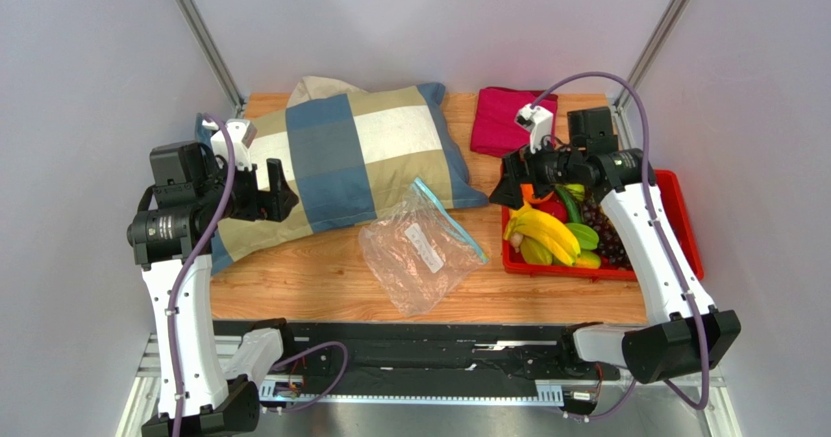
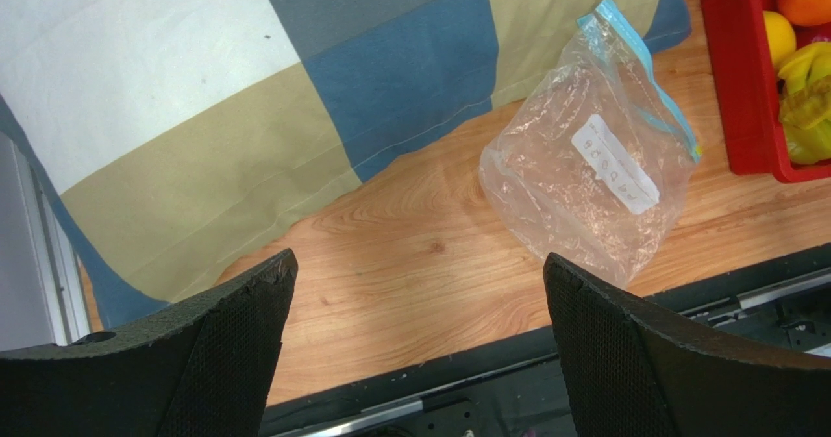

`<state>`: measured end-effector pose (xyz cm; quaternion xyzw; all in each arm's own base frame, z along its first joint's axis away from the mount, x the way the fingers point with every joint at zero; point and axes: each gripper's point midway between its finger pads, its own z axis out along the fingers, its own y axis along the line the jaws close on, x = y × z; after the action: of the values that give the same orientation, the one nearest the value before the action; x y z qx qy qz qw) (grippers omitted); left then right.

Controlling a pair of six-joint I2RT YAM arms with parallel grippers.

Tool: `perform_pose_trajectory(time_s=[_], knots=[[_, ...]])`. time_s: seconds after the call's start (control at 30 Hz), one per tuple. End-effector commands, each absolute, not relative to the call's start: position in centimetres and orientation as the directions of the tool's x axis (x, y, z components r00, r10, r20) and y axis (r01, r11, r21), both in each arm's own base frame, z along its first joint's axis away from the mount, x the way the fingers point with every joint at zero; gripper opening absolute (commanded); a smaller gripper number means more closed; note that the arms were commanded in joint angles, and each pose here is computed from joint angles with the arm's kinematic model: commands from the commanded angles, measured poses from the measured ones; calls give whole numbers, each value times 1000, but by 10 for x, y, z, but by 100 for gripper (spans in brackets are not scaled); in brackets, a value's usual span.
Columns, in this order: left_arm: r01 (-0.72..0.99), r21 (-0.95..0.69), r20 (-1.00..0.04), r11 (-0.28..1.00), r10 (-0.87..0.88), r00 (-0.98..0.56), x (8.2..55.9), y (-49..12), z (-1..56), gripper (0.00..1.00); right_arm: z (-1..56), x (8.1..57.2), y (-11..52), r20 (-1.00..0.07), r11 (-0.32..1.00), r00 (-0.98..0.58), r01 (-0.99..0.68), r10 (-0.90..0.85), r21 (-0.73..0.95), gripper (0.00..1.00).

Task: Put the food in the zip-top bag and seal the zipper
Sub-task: Pick up the zipper food storage bag at the center of the board.

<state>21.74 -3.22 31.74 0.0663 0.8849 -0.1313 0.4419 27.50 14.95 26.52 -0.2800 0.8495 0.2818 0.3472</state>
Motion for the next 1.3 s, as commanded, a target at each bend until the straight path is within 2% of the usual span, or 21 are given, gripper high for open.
perform_pose_trajectory(time_s=[0.0,0.3,0.7,1.13,1.23,1.27], knots=[[279,-190,-847,941,-14,-531,218,-42,335,99,246,279,170,-733,620,-571,-739,-369,263,100],[366,-198,-879,909,1,-478,217,-56,347,99,198,277,206,-638,517,-600,-783,-483,345,91],[412,-209,-883,887,9,-469,218,-63,345,99,128,288,233,-507,488,-664,-748,-550,450,86],[423,-241,-879,873,-12,-476,222,-67,342,99,83,303,246,-470,482,-648,-761,-599,434,81],[421,-252,-876,871,-21,-482,222,-68,341,99,77,305,248,-467,475,-644,-764,-606,437,77],[420,-257,-874,871,-24,-486,222,-68,339,99,76,305,249,-463,474,-648,-760,-605,445,72]])
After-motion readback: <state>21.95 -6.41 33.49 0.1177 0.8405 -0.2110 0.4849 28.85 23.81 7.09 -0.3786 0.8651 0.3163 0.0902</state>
